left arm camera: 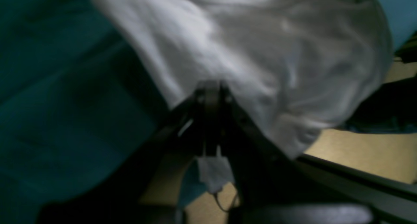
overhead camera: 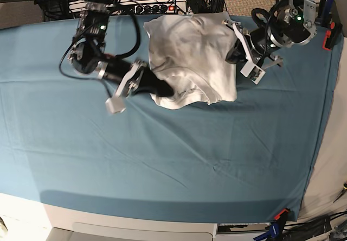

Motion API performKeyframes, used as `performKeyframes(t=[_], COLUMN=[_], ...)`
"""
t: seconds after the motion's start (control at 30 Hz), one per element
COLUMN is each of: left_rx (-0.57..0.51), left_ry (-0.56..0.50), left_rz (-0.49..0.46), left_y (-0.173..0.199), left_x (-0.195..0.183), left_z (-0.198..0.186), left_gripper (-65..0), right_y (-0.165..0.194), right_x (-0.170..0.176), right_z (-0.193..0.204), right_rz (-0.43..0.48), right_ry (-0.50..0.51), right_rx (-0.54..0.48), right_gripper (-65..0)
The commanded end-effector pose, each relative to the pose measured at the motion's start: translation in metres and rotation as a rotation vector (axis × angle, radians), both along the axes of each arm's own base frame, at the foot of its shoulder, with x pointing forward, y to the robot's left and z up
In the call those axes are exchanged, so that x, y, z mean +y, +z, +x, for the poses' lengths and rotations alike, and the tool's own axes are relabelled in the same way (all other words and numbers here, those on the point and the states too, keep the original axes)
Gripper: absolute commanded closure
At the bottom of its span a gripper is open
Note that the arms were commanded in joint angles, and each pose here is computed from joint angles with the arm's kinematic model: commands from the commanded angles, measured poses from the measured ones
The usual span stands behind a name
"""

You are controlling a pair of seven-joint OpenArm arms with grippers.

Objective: Fold the T-shirt properly
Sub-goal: 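Tuck and flatten the bundle's sides with both grippers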

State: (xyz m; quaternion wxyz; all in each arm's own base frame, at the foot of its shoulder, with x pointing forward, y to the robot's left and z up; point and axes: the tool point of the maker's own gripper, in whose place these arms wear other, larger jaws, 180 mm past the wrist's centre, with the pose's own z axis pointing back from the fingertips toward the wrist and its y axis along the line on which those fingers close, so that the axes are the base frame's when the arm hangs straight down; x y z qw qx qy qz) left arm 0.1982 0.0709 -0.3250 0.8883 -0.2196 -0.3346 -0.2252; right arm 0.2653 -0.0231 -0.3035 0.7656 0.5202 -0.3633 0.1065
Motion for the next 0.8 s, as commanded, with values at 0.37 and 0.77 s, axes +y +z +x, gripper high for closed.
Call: performKeyframes(t=[0.37,0.77], left_rx=[0.025,0.055], left_ry=[-0.08,-0.054], left_rz=[-0.137,-0.166], left_y=[0.011,0.003], left_x=[-0.023,-0.026], left_z=[-0.022,-0.024], left_gripper=[0.0,0.0], right_y=[-0.006,-0.06], right_x=[0.01,-0.01], right_z=[-0.049,-0.037], right_rz=[0.164,-0.192], right_ry=[0.005,-0.052], right_rx=[0.105,0.137], right_gripper=[0.0,0.0])
